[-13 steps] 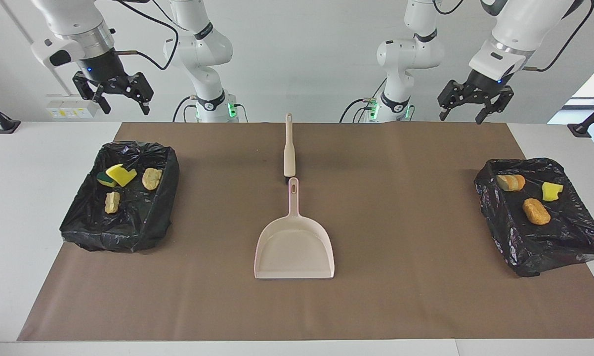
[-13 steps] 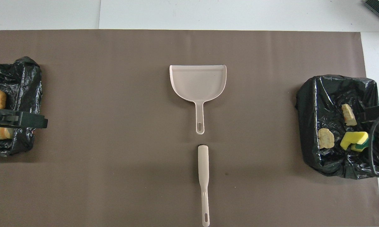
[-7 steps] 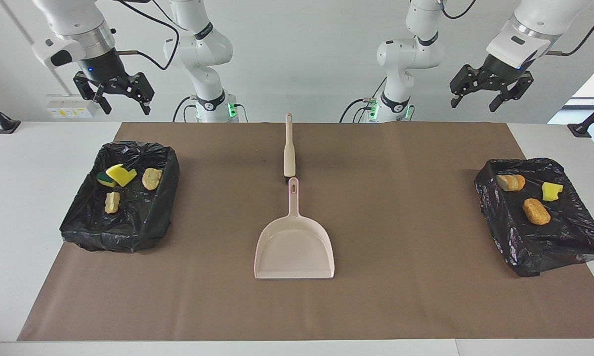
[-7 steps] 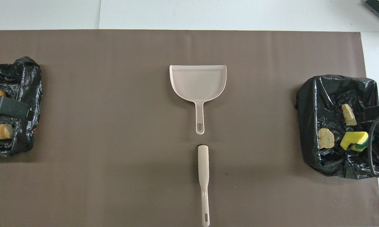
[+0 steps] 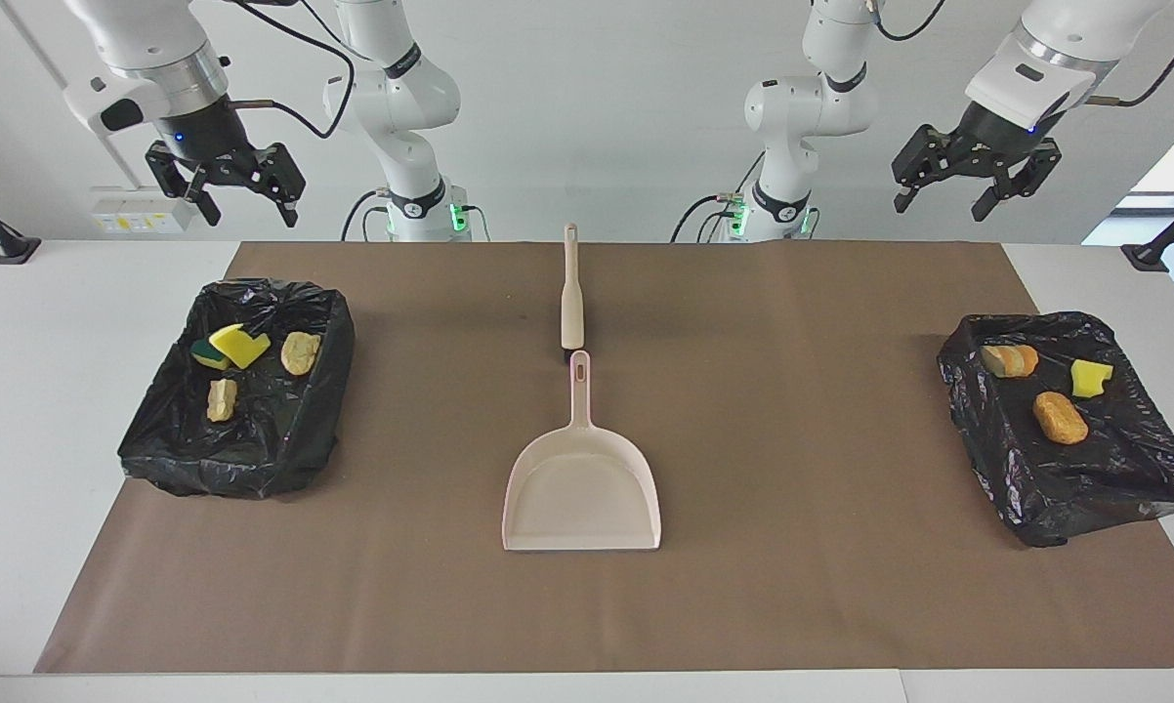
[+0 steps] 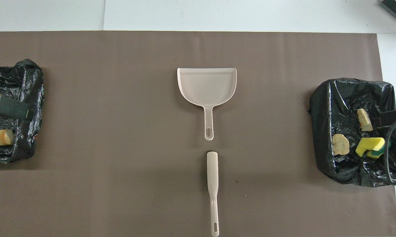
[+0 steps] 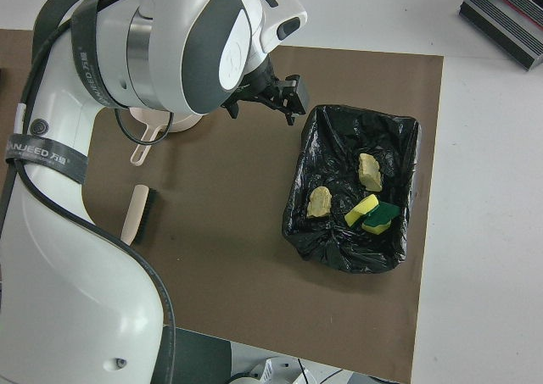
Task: Sweep and dump trash in bin
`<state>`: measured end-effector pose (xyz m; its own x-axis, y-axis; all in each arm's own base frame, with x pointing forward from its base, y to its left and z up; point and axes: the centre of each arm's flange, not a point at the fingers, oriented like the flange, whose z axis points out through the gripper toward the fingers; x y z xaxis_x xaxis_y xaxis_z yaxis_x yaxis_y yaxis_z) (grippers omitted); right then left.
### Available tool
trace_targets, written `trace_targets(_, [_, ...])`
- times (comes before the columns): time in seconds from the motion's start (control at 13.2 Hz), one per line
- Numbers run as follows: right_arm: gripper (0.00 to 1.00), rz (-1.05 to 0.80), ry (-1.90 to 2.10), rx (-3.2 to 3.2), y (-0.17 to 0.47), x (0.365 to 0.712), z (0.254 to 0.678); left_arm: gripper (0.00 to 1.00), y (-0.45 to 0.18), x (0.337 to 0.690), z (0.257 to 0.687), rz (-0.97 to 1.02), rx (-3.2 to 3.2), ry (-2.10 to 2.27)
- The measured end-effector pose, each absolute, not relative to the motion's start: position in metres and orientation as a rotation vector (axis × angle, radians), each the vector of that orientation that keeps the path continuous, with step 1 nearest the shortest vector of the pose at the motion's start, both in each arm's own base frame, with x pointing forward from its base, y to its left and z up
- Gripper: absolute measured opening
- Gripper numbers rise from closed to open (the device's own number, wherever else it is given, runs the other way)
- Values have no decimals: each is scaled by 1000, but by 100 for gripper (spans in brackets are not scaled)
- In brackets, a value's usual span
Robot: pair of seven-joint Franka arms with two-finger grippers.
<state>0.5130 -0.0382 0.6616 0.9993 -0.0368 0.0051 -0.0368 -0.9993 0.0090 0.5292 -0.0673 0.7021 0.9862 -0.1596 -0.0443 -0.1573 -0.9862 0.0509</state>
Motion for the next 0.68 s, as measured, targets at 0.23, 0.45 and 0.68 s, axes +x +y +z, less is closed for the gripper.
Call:
trace_targets(0.23, [100,3,-55,3132,-37,513,661,100,-68,529,702,-80,3104,-256])
trace_targets(0.45, [100,3,-55,3132,-37,513,661,100,-69,526,704,-80,3115,-265])
trace_targets(0.68, [100,3,-55,3132,-37,513,661,100,-65,525,706,-78,3116,-257])
